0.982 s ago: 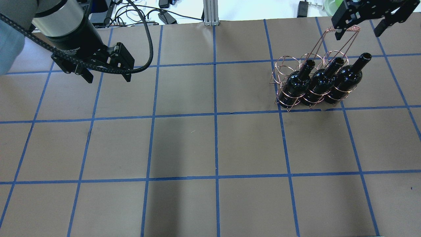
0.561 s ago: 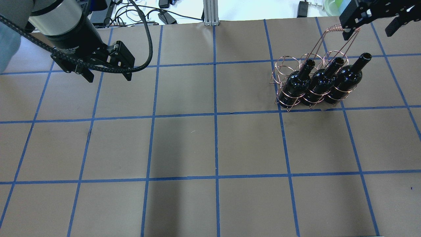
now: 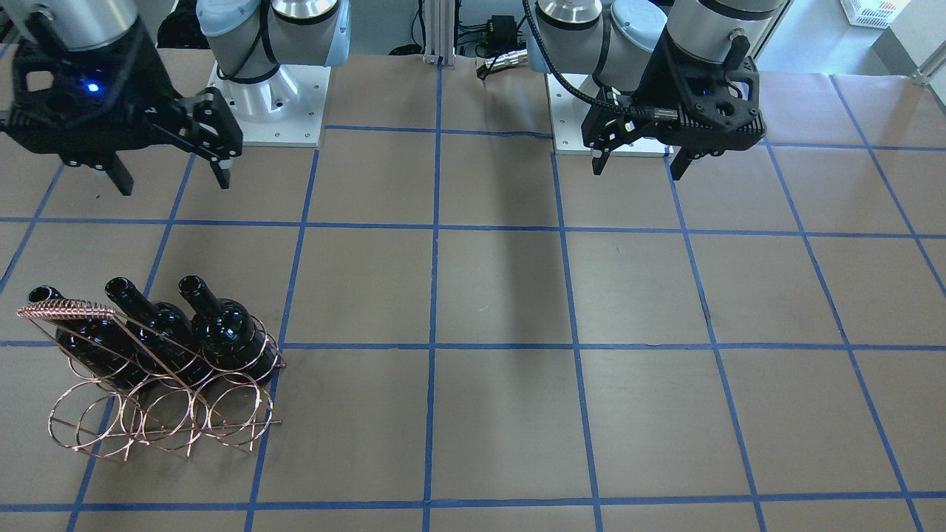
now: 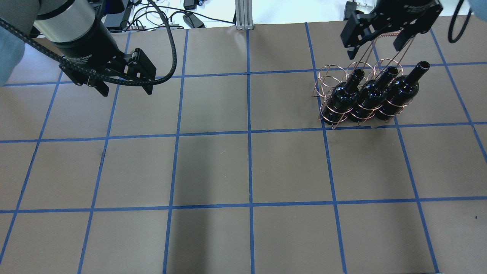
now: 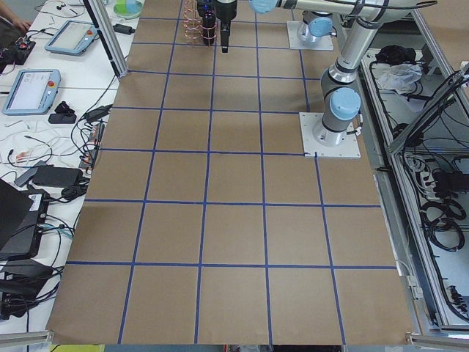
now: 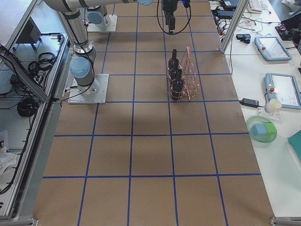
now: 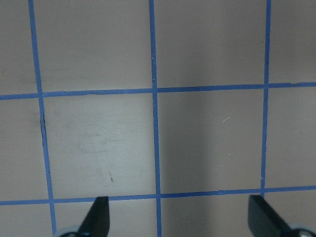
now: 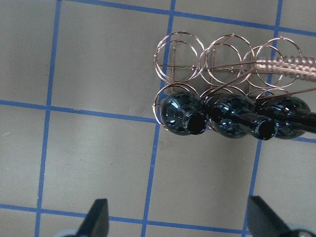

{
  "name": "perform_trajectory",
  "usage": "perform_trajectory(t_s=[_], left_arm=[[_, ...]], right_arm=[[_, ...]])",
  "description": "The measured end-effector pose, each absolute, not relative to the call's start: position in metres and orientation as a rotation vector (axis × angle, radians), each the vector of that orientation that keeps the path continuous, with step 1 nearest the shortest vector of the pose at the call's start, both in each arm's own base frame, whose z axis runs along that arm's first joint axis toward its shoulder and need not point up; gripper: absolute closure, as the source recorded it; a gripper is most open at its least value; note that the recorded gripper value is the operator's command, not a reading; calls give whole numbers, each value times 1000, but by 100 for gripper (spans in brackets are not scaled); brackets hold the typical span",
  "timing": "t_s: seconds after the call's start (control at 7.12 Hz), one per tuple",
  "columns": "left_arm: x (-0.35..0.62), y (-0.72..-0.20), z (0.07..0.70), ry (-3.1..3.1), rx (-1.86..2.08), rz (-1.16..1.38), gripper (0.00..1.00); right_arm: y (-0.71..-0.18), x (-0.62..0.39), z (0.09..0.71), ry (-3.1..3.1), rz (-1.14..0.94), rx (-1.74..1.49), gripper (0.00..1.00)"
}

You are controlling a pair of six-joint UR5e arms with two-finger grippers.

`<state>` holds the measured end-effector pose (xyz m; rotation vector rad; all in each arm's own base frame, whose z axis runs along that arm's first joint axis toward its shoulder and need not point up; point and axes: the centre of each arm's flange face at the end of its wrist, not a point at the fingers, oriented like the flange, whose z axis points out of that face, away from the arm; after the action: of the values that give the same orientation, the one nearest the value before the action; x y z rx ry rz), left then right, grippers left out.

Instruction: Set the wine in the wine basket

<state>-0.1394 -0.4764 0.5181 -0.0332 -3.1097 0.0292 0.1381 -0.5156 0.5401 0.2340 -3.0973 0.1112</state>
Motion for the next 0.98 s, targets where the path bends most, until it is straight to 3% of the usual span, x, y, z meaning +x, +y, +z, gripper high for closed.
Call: perform_trajectory(t_s=[0.98], left_arm=[[-133,-477,520,-3153,-46,41,0]], right_arm=[[-502,140,534,-3113,-17,-92,0]])
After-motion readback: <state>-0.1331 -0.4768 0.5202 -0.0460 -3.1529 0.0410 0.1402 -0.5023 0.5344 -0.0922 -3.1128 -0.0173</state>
